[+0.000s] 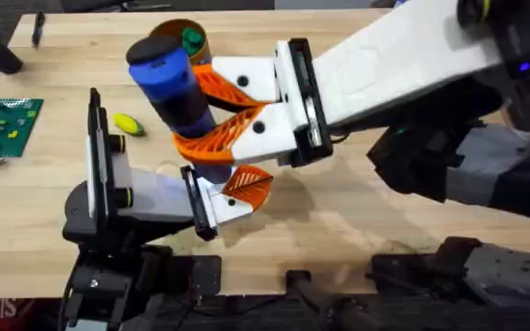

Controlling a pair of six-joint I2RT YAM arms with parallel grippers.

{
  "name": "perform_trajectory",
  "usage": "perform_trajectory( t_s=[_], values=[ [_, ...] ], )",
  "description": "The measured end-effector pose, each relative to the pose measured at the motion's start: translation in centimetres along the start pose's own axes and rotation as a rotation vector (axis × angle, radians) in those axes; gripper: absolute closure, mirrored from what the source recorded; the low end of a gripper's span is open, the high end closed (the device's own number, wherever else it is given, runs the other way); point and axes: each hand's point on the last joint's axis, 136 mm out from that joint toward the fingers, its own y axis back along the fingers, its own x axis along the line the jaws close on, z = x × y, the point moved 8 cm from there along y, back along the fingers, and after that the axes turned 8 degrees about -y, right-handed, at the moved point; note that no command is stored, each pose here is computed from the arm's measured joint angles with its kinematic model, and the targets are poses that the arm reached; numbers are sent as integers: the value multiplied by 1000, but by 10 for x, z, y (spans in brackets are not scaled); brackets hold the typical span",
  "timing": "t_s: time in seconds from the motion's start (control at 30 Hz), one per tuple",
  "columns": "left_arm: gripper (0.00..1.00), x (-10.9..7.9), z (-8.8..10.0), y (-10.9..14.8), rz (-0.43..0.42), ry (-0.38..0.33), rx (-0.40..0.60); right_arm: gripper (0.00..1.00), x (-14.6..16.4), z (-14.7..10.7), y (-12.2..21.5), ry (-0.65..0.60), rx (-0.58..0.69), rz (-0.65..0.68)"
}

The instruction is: Pick up the gripper from the table and insert it into the empty holder that is missing its gripper. Then pick up a screw, insert it into the mounting hole, and use the screwdriver to tighten it. Finally, clean up the table by picking up the vegetable and placing it into the bucket.

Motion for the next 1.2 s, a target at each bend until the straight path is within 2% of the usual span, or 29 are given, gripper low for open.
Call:
perform_trajectory(
  t_s=[1.2],
  values=[
    [994, 0, 0, 0, 0, 2, 0, 976, -3, -4, 2, -30, 28, -28]
  ],
)
